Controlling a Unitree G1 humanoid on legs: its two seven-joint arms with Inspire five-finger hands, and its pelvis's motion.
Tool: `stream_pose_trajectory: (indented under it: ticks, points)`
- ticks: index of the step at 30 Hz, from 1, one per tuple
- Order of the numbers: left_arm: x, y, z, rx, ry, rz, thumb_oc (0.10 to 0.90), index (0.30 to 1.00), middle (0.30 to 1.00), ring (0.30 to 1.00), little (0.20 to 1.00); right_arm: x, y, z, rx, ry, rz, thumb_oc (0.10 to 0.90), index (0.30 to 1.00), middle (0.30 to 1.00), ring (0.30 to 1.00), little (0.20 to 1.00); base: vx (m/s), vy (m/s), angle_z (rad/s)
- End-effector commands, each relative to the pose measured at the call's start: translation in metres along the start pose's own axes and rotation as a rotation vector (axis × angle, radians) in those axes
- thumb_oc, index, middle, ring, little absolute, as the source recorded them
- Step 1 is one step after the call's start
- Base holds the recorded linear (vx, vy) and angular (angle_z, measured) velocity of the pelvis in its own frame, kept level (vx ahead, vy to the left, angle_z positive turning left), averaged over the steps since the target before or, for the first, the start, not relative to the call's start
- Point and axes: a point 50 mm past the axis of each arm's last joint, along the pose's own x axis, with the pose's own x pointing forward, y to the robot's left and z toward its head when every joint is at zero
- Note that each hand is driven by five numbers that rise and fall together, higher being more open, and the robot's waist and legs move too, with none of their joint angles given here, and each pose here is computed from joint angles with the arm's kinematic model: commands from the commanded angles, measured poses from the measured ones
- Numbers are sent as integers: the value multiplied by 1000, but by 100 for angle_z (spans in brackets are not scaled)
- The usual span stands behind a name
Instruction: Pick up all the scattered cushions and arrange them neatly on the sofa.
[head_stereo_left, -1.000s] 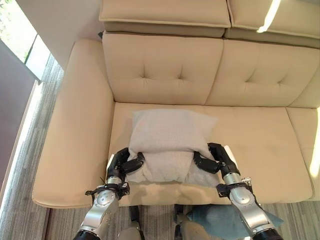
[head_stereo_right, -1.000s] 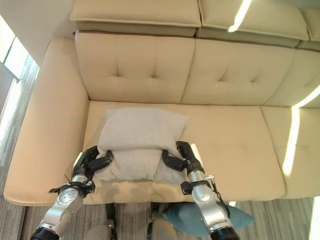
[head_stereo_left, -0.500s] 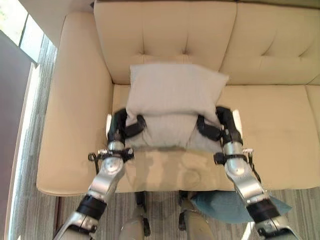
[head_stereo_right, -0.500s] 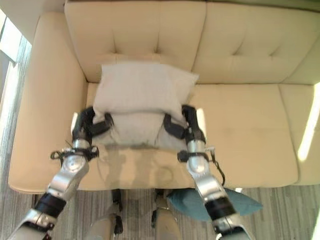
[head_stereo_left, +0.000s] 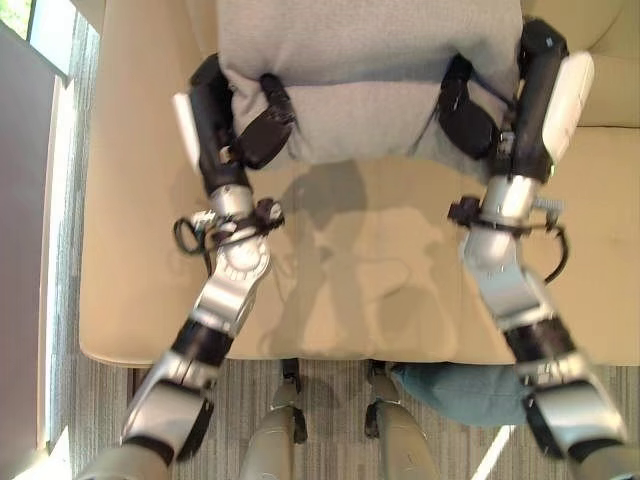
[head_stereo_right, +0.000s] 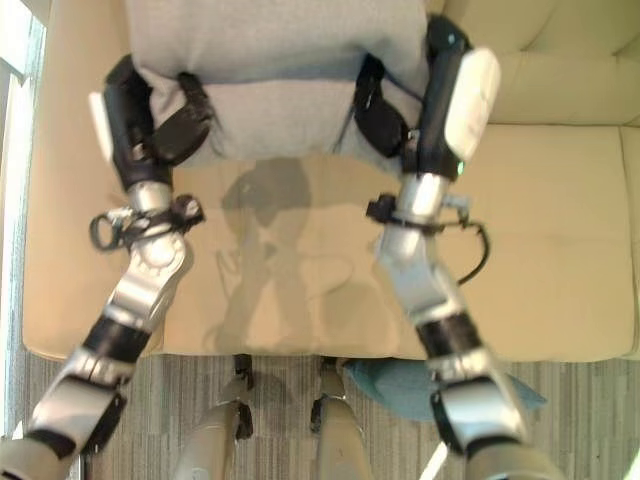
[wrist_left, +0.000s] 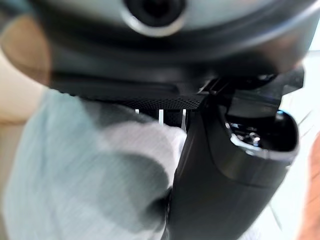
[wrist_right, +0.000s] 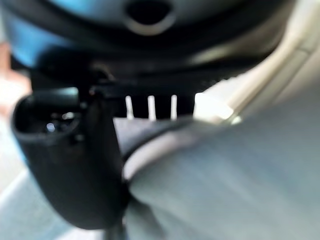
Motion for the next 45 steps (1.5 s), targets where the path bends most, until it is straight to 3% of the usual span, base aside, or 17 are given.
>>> stream_pose_trajectory:
  ticks: [1, 3, 7, 11, 12, 13, 14, 15, 16, 27, 33, 40, 45]
  points:
    - [29, -27, 72, -33, -288, -113, 400, 300, 300, 300, 300, 46, -8, 57, 198, -72, -167, 400, 300, 300, 300, 300, -85, -24, 2]
    - [53, -32, 81, 10, -227, -115, 400, 300, 300, 300, 300, 58, 13, 57, 220, 63, -59, 400, 300, 300, 300, 300, -37, -10, -1]
    - [76, -32, 97, 33, -187, -135, 400, 300, 300, 300, 300, 62, 40, 78, 261, 114, 124, 400, 300, 300, 300, 300, -13, -12, -2]
    - [75, -24, 91, 33, -175, -142, 400, 300, 300, 300, 300, 47, 55, 86, 239, 64, 239, 400, 300, 300, 300, 300, -13, -3, -10]
    - [73, -23, 87, 32, -173, -144, 452, 378, 378, 378, 378, 44, 57, 88, 247, 51, 259, 400, 300, 300, 300, 300, 3, 9, -4]
    - [73, -22, 86, 32, -171, -144, 541, 512, 512, 512, 512, 43, 58, 88, 247, 51, 261, 400, 300, 300, 300, 300, 0, 0, 0]
    - [67, -25, 73, 3, -124, -160, 800, 900, 900, 900, 900, 35, 63, 81, 257, 79, 302, 500, 451, 451, 451, 451, 0, 0, 0]
    - [67, -25, 73, 2, -123, -160, 800, 900, 900, 900, 900, 35, 63, 81, 257, 80, 303, 759, 839, 839, 839, 839, -12, 14, 4]
    - [63, -26, 68, -30, -100, -168, 800, 900, 900, 900, 900, 32, 66, 79, 265, 90, 319, 800, 900, 900, 900, 900, -12, 2, 5]
    - [9, -44, 9, -108, 70, -295, 800, 900, 900, 900, 900, 29, 46, 24, 177, 221, 254, 800, 900, 900, 900, 900, -5, 3, 2]
    - [3, -38, -1, -115, 101, -305, 800, 900, 900, 900, 900, 24, 35, 3, 154, 260, 237, 800, 900, 900, 900, 900, -15, -1, 0]
    - [-1, -16, -12, -277, 170, -250, 800, 900, 900, 900, 900, 14, 11, -32, 84, 307, 197, 800, 900, 900, 900, 900, -25, 3, 2]
    - [-4, -23, -3, -284, 130, -304, 800, 900, 900, 900, 900, 23, -11, -45, 25, 297, 136, 800, 900, 900, 900, 900, -5, 1, 2]
